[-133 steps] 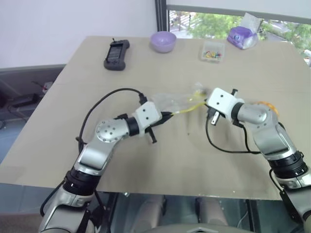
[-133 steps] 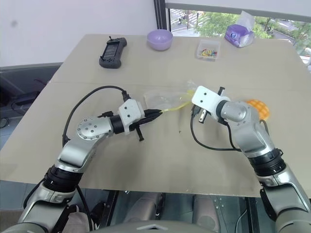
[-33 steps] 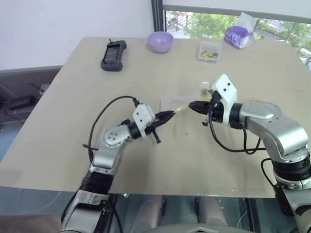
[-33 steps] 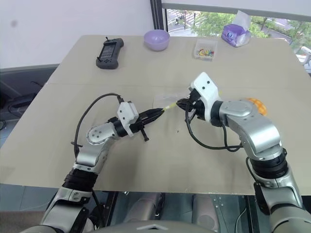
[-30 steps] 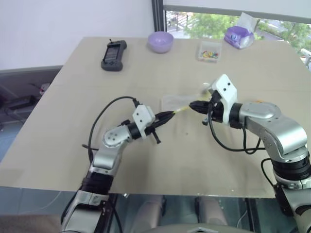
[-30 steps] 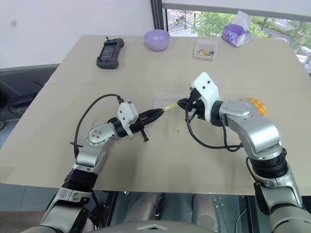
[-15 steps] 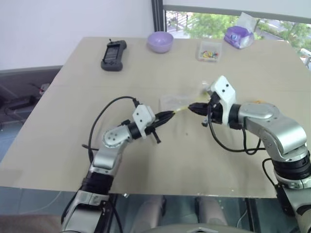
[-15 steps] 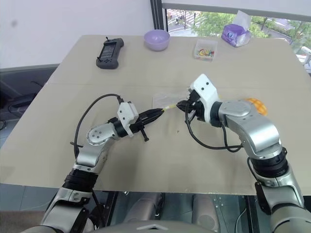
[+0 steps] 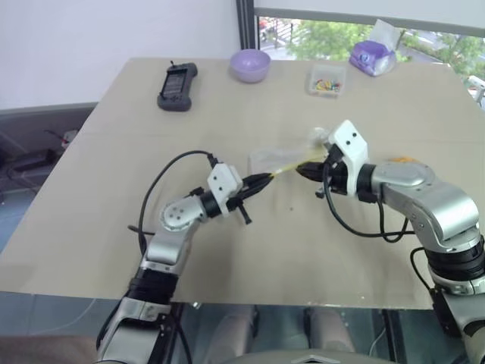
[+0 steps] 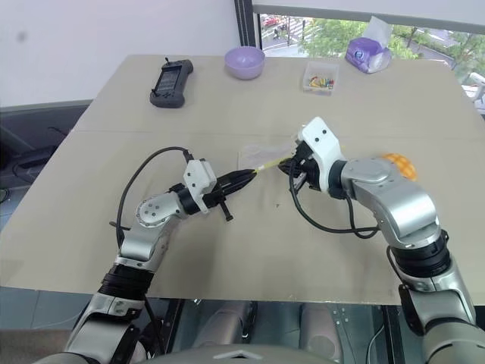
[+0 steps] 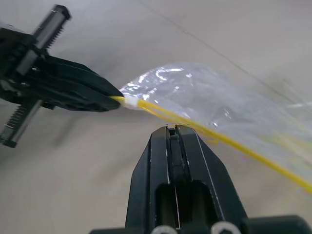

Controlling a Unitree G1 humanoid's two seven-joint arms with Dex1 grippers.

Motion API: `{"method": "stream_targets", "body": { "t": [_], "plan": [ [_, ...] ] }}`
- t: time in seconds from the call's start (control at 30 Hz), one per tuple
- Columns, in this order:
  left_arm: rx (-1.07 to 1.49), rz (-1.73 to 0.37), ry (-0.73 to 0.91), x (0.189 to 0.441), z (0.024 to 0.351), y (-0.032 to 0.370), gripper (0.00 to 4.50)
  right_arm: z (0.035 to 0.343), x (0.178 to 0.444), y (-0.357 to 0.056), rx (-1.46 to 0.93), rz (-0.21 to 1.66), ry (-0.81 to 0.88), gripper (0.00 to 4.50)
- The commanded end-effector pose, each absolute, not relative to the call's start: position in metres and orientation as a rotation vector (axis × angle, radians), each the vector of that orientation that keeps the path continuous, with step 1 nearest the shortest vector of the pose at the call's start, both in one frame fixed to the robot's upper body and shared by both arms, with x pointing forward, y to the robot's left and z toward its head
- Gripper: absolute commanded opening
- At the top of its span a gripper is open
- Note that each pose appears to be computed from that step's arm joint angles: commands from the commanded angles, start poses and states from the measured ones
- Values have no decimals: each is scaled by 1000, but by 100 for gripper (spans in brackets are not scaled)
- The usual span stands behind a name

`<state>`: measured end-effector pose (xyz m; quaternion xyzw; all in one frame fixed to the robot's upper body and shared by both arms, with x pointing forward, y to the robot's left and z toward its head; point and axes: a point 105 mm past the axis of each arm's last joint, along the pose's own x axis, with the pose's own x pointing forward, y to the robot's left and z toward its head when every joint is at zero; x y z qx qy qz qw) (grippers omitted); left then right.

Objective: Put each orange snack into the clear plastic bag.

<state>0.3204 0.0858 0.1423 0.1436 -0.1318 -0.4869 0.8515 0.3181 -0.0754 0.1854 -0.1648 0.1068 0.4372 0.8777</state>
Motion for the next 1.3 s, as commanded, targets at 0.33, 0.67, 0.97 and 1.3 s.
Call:
{"method": "stream_targets", "body": {
  "t": [0.33, 0.67, 0.97, 1.3],
  "plan": [
    [320, -1035, -326, 316, 152, 82, 0, 203, 314, -72, -335, 934, 185, 6],
    [318, -1037, -325, 316, 151, 81, 0, 210, 307, -65, -315, 983, 175, 6],
    [313, -1040, -327, 314, 150, 80, 0, 206, 315, -69, -302, 929, 205, 6],
    [311, -1043, -327, 313, 150, 79, 0, 202, 316, -71, -303, 908, 224, 6]
  ]
}}
